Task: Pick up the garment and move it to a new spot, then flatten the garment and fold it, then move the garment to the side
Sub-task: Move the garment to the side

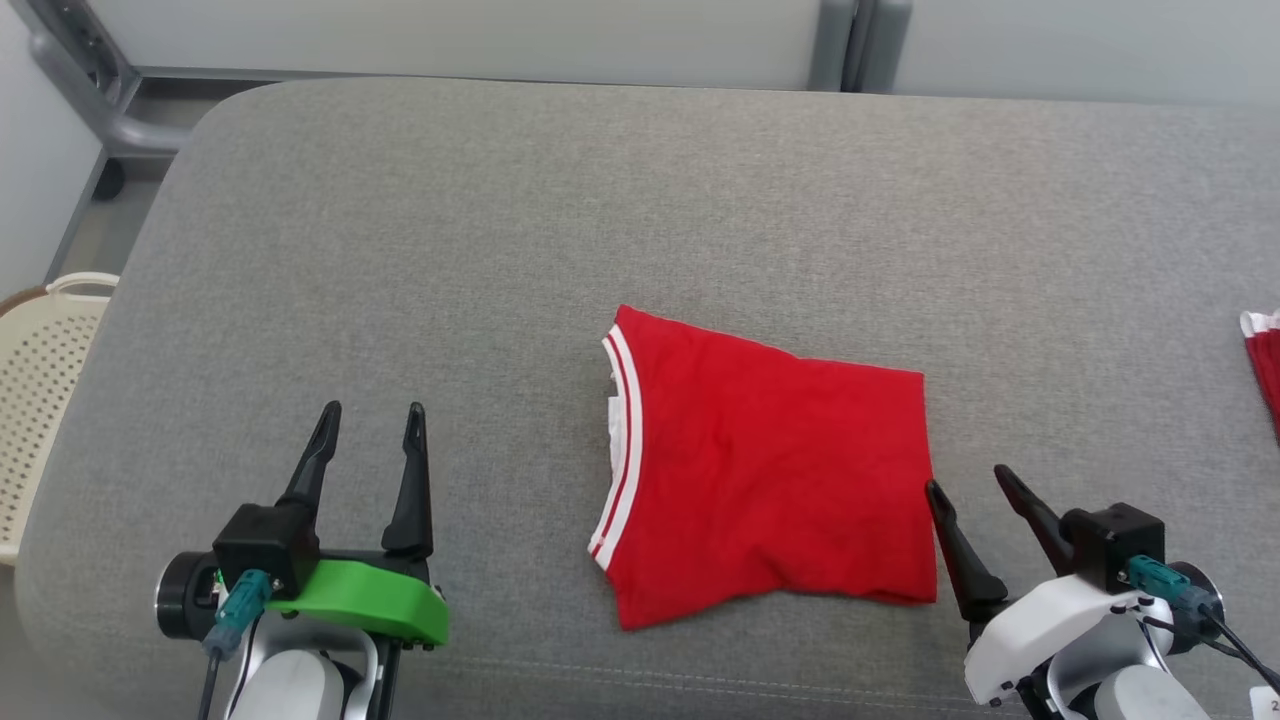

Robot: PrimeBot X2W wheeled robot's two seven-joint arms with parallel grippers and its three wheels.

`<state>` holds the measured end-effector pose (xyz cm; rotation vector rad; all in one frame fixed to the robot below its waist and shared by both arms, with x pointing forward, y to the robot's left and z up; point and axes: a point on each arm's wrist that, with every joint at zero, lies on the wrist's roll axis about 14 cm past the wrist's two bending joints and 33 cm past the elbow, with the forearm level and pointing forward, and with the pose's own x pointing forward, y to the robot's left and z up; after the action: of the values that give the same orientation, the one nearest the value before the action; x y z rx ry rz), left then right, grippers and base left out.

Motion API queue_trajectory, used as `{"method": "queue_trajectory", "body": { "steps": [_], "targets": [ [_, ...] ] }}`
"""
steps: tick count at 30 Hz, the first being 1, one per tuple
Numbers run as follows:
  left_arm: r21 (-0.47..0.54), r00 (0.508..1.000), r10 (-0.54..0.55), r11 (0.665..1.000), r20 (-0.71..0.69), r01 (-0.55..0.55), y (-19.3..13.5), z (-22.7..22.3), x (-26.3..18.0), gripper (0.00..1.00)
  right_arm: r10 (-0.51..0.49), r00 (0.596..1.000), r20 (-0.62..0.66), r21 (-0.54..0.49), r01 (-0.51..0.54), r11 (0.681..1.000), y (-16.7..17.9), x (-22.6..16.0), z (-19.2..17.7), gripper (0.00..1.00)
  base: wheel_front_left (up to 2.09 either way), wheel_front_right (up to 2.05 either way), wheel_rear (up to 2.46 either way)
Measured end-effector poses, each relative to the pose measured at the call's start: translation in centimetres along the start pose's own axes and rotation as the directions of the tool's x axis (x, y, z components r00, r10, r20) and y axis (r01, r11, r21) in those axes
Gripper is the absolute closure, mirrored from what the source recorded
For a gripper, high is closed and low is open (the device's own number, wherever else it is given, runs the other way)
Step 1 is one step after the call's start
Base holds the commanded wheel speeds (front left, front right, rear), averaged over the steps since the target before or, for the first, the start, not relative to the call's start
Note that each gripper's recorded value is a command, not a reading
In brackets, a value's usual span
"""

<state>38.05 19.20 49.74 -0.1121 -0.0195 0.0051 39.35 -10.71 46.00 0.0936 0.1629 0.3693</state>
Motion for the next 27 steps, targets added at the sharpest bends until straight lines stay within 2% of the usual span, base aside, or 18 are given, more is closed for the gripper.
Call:
{"method": "queue_trajectory", "body": {
  "steps": [6, 12, 16, 21, 22, 24, 27],
  "targets": [
    [-0.012, 0.999, 0.026, 1.000, -0.019, -0.026, 0.7, -0.7, -0.3, 0.00, 0.088, 0.991, -0.105, 0.018, -0.086, 0.996, 2.0, 2.2, -2.9, 0.00, 0.00, 0.00, 0.00],
    [-0.014, 0.997, 0.069, 0.997, -0.035, -0.069, 2.0, -1.3, -0.6, 0.00, 0.125, 0.972, -0.198, 0.017, -0.124, 0.992, 2.6, 4.0, -5.5, 0.00, 0.00, 0.00, 0.00],
    [-0.013, 0.994, 0.094, 0.995, -0.049, -0.095, 2.7, -1.7, -0.9, 0.00, 0.122, 0.952, -0.279, 0.020, -0.121, 0.992, 2.4, 4.8, -7.4, 0.00, 0.00, 0.00, 0.00],
    [-0.013, 0.994, 0.098, 0.995, -0.053, -0.099, 2.8, -1.9, -0.8, 0.00, 0.102, 0.950, -0.297, 0.019, -0.101, 0.995, 2.1, 5.3, -7.9, 0.00, 0.00, 0.00, 0.00],
    [-0.014, 0.994, 0.096, 0.995, -0.051, -0.097, 2.7, -1.9, -0.7, 0.00, 0.100, 0.948, -0.302, 0.020, -0.099, 0.995, 2.1, 5.3, -8.0, 0.18, 0.00, 0.00, 0.00],
    [-0.014, 0.995, 0.089, 0.996, -0.045, -0.090, 2.6, -1.7, -0.4, 0.00, 0.099, 0.948, -0.304, 0.022, -0.097, 0.995, 2.1, 5.3, -8.0, 1.00, 0.00, 0.00, 0.00],
    [-0.015, 0.996, 0.080, 0.997, -0.040, -0.081, 2.3, -1.6, -0.1, 0.00, 0.101, 0.946, -0.307, 0.015, -0.101, 0.995, 2.2, 5.4, -8.0, 1.00, 0.00, 0.00, 0.00]
  ]
}}
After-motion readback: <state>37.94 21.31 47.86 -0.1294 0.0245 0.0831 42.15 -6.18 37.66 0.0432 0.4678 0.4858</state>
